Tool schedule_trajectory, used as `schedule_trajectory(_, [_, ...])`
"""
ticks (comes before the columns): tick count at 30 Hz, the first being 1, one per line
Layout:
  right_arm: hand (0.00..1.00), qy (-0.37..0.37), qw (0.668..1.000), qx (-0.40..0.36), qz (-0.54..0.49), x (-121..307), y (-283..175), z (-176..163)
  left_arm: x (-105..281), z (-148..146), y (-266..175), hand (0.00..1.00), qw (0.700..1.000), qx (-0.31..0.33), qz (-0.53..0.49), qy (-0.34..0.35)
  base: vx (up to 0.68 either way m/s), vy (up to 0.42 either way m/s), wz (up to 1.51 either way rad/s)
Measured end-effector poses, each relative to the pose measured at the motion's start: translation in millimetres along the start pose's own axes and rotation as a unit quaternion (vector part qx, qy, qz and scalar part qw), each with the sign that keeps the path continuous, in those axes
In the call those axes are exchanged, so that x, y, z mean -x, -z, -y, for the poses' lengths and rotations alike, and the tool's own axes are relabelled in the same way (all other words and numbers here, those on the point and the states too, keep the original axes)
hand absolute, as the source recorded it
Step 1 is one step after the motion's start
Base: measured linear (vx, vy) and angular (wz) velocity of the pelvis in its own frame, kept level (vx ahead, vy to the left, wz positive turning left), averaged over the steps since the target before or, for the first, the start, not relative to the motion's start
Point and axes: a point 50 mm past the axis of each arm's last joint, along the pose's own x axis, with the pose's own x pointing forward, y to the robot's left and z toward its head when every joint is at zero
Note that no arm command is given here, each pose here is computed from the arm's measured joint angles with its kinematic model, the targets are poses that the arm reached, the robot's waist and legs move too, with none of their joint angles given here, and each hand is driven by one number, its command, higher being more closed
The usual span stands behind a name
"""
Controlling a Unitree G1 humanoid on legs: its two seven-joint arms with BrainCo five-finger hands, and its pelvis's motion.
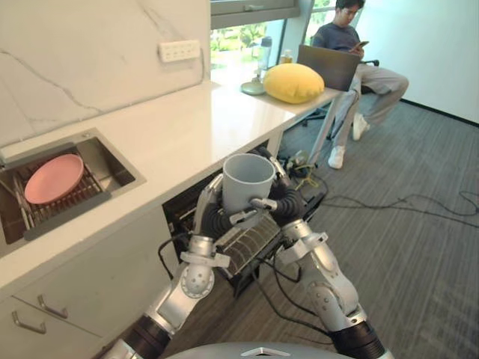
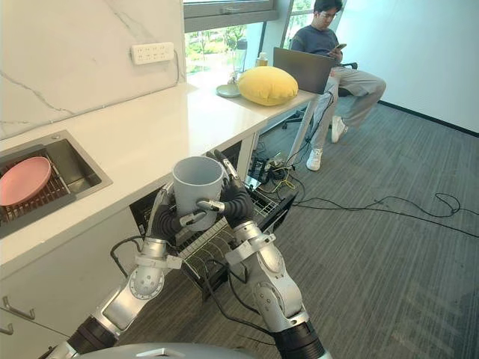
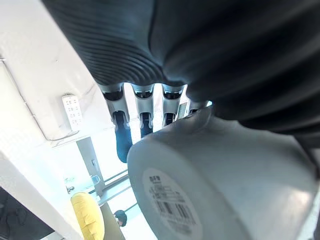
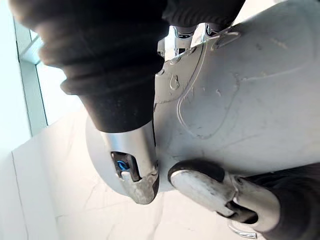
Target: Walk over to the sink, pick up the cup, carry it to the dishwasher, place the cup inside the dishwasher, then close the dishwasher door
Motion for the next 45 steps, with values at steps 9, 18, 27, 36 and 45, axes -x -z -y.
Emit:
schedule_trajectory(9, [0.0, -0.014, 0.999, 0.027, -0.044, 2.4, 5.8, 2.1, 1.6, -1.4, 2.2, 1.0, 1.0, -0.009, 0.0, 0.016, 0.0, 0.0, 0.0])
schedule_trajectory(18, [0.0, -0.02, 0.997, 0.033, -0.062, 3.9, 7.9, 3.7, 1.4, -1.1, 1.8, 1.0, 1.0, -0.009, 0.001, 0.022, 0.0, 0.0, 0.0])
schedule_trajectory(27, [1.0, -0.023, 0.997, 0.041, -0.063, 5.2, 7.5, 3.9, 0.0, -2.5, 0.1, 1.0, 1.0, -0.009, 0.004, 0.019, 0.0, 0.0, 0.0])
schedule_trajectory(36, [1.0, -0.016, 0.998, 0.062, -0.028, 4.0, -2.0, -0.9, -4.5, -4.2, -7.1, 1.0, 1.0, -0.005, 0.018, 0.012, 0.0, 0.0, 0.0])
schedule_trajectory(45, [1.0, 0.002, 0.997, 0.076, -0.009, 2.6, -5.1, -2.1, -4.3, -4.2, -6.5, 1.0, 1.0, -0.005, 0.017, 0.011, 0.0, 0.0, 0.0])
